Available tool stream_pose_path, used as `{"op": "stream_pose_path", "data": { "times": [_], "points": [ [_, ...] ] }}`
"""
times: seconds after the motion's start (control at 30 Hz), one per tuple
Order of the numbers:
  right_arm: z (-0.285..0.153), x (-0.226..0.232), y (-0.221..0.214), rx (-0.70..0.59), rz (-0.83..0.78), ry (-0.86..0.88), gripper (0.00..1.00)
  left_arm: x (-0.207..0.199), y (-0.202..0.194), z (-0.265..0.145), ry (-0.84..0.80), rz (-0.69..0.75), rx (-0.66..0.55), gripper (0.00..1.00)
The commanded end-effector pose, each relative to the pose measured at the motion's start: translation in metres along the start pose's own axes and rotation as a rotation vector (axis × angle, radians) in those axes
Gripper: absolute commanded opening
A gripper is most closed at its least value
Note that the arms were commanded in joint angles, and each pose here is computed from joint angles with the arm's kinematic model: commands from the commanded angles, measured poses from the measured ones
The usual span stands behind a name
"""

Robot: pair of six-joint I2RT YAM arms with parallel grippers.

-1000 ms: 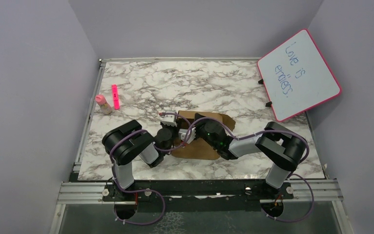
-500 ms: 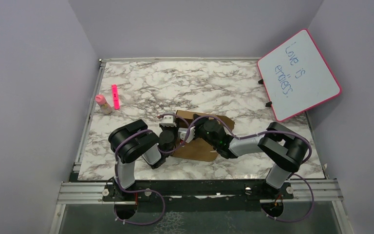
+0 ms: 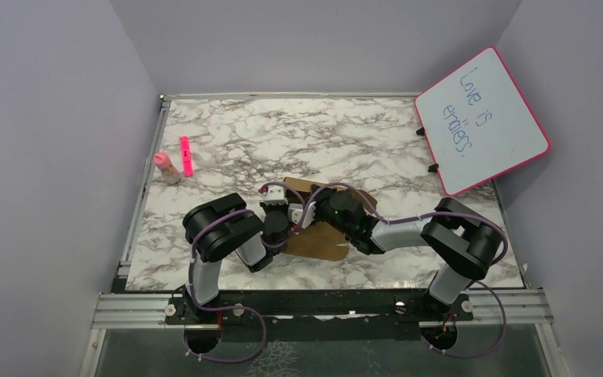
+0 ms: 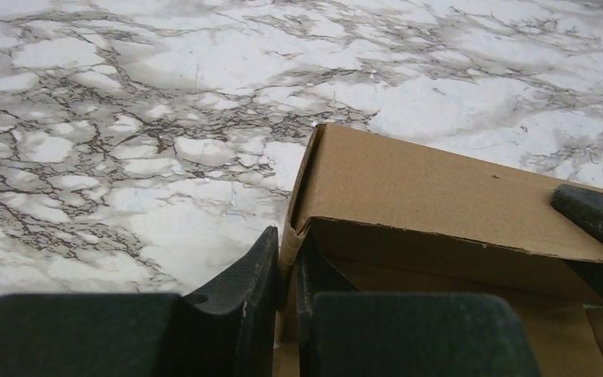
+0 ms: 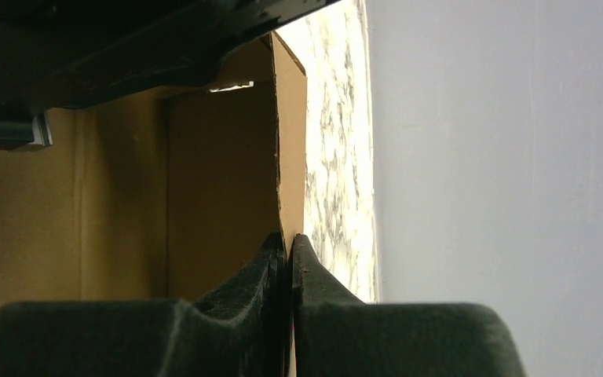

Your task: Fold the paper box

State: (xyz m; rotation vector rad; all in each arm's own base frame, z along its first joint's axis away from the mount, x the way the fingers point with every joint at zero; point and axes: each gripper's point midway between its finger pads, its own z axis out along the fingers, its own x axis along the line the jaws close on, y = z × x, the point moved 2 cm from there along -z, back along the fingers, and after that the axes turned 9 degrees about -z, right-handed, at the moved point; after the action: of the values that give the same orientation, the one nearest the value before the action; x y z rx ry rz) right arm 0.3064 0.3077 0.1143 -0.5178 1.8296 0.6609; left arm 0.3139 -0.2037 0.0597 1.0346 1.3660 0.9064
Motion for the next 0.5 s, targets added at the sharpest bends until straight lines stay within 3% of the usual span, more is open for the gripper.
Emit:
{"op": "stream_pose_path", "data": {
  "times": [0.0,0.2,0.47],
  "points": [
    [-0.002,0.013,0.005,0.008,0.085,0.072,0.1,0.036,0.002,0.002,0.231,0.14,-0.057,0.0],
    [-0.001,0.017,0.005,0.01,0.09,0.084,0.1,0.036,0.002,0.0,0.221,0.162,-0.063,0.02],
    [-0.004,0.008,0.007,0.002,0.123,0.05,0.14,0.026,0.006,-0.01,0.087,0.117,-0.067,0.2]
  ]
}}
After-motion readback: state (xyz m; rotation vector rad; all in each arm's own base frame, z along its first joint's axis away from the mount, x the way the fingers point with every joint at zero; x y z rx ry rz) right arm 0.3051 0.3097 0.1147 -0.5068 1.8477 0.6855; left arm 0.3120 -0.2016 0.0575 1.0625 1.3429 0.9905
